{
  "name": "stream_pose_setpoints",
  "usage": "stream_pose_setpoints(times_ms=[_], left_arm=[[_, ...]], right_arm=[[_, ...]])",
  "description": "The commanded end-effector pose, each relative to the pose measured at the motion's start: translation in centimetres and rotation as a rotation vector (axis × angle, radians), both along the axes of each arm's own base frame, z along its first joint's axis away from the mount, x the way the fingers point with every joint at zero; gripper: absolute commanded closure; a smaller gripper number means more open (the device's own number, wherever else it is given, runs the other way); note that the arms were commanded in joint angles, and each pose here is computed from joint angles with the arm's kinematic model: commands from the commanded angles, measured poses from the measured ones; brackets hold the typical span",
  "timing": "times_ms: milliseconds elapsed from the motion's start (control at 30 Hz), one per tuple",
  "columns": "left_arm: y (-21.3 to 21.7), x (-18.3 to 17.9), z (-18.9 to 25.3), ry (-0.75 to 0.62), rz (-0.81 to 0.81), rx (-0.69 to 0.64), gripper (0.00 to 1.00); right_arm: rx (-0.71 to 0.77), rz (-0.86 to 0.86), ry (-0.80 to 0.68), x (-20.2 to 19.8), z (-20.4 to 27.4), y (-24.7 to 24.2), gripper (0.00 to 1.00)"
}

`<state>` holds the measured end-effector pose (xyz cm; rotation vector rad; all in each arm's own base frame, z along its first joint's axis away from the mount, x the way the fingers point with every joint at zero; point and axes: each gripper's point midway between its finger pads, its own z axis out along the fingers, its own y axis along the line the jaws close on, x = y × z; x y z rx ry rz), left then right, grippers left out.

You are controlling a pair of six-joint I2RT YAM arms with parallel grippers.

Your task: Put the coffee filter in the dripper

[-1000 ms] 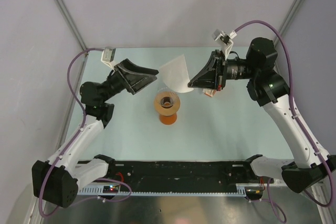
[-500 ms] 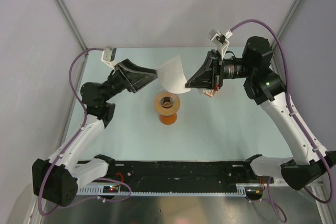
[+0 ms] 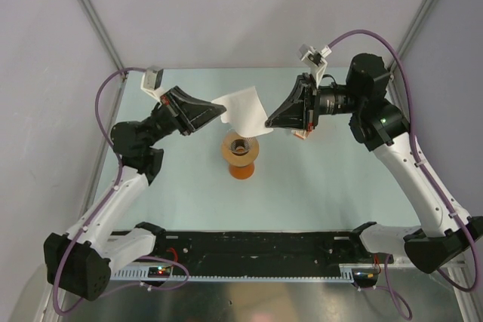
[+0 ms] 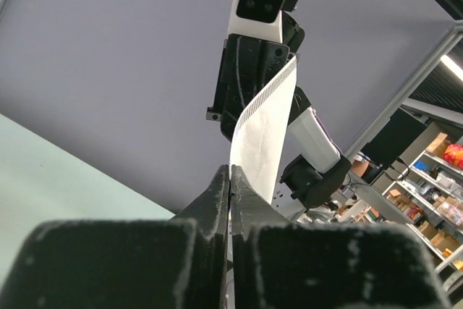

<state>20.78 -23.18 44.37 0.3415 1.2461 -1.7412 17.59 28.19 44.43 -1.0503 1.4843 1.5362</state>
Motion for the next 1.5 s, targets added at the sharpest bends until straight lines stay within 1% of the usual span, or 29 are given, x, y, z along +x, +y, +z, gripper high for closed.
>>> stream_pose_setpoints(times_ms=[0, 67, 100, 133, 167, 200, 233, 267, 300, 333, 400, 467, 567, 633, 700, 800, 967, 1067, 1233, 1367, 1400, 1467], left_arm=[[0.3, -2.6, 2.7, -0.172, -0.022, 0.013, 1.0], [0.2, -3.0, 2.6, -0.194, -0.03, 0.039, 1.0], [0.1, -3.0, 2.4, -0.197, -0.03, 0.062, 1.0], [0.0, -3.1, 2.1, -0.22, -0.027, 0.092, 1.0], [-0.1, -3.0, 1.6, -0.211, -0.028, 0.129, 1.0], [-0.2, -2.9, 0.9, -0.231, -0.018, 0.174, 1.0], [-0.3, -2.7, 0.1, -0.216, -0.013, 0.224, 1.0], [-0.3, -2.3, -0.9, -0.244, 0.007, 0.284, 1.0], [-0.3, -1.9, -2.0, -0.222, 0.019, 0.357, 1.0], [-0.2, -1.4, -3.2, -0.249, 0.05, 0.435, 1.0], [0.0, -1.4, -5.8, -0.254, 0.061, 0.6, 1.0], [0.3, -2.0, -7.2, -0.282, 0.042, 0.702, 1.0], [0.1, -2.7, -8.1, -0.35, 0.024, 0.811, 1.0], [-0.2, -3.2, -8.8, -0.397, 0.006, 0.87, 1.0], [-0.8, -4.1, -9.2, -0.432, -0.034, 0.893, 1.0], [-1.4, -5.3, -9.7, -0.466, -0.094, 0.902, 1.0], [-2.2, -6.8, -10.3, -0.534, -0.161, 0.912, 1.0], [-2.5, -7.3, -10.1, -0.559, -0.179, 0.907, 1.0], [-3.1, -7.8, -9.2, -0.574, -0.202, 0.883, 1.0], [-3.1, -8.2, -8.5, -0.581, -0.209, 0.861, 1.0], [-3.1, -8.3, -8.3, -0.581, -0.214, 0.855, 1.0], [-3.2, -8.6, -8.0, -0.584, -0.22, 0.845, 1.0]], right_arm=[[0.003, -0.026, -0.049, -0.4, 0.4, -0.3, 0.91], [-0.018, -0.053, -0.067, -0.3, 0.1, -0.7, 0.7], [-0.03, -0.075, -0.103, -0.2, 0.1, -1.1, 0.57], [-0.067, -0.116, -0.136, 0.2, -0.6, -1.7, 0.47], [-0.1, -0.157, -0.172, 0.6, -1.0, -2.4, 0.36], [-0.155, -0.218, -0.219, 1.5, -2.0, -3.4, 0.3], [-0.205, -0.269, -0.289, 2.5, -2.7, -4.5, 0.25], [-0.257, -0.307, -0.315, 3.2, -3.6, -5.7, 0.21], [-0.298, -0.332, -0.363, 3.6, -4.0, -6.6, 0.18], [-0.338, -0.343, -0.379, 3.5, -4.5, -7.4, 0.16], [-0.388, -0.349, -0.421, 2.8, -4.8, -8.2, 0.14], [-0.41, -0.312, -0.475, 1.4, -4.8, -8.2, 0.12], [-0.462, -0.203, -0.561, -0.9, -5.8, -7.4, 0.09], [-0.505, -0.157, -0.61, -1.6, -6.7, -6.9, 0.07], [-0.547, -0.123, -0.654, -2.0, -7.5, -6.2, 0.06], [-0.582, -0.094, -0.691, -2.2, -8.4, -4.9, 0.09], [-0.529, -0.048, -0.698, -3.0, -8.2, -2.0, 0.15], [-0.488, -0.018, -0.653, -3.5, -8.1, -0.2, 0.19], [-0.46, 0.029, -0.568, -3.8, -8.3, 2.2, 0.25], [-0.452, 0.074, -0.504, -4.3, -9.0, 3.3, 0.35], [-0.45, 0.084, -0.491, -4.5, -9.2, 3.5, 0.39], [-0.452, 0.103, -0.47, -4.6, -9.6, 3.8, 0.57]])
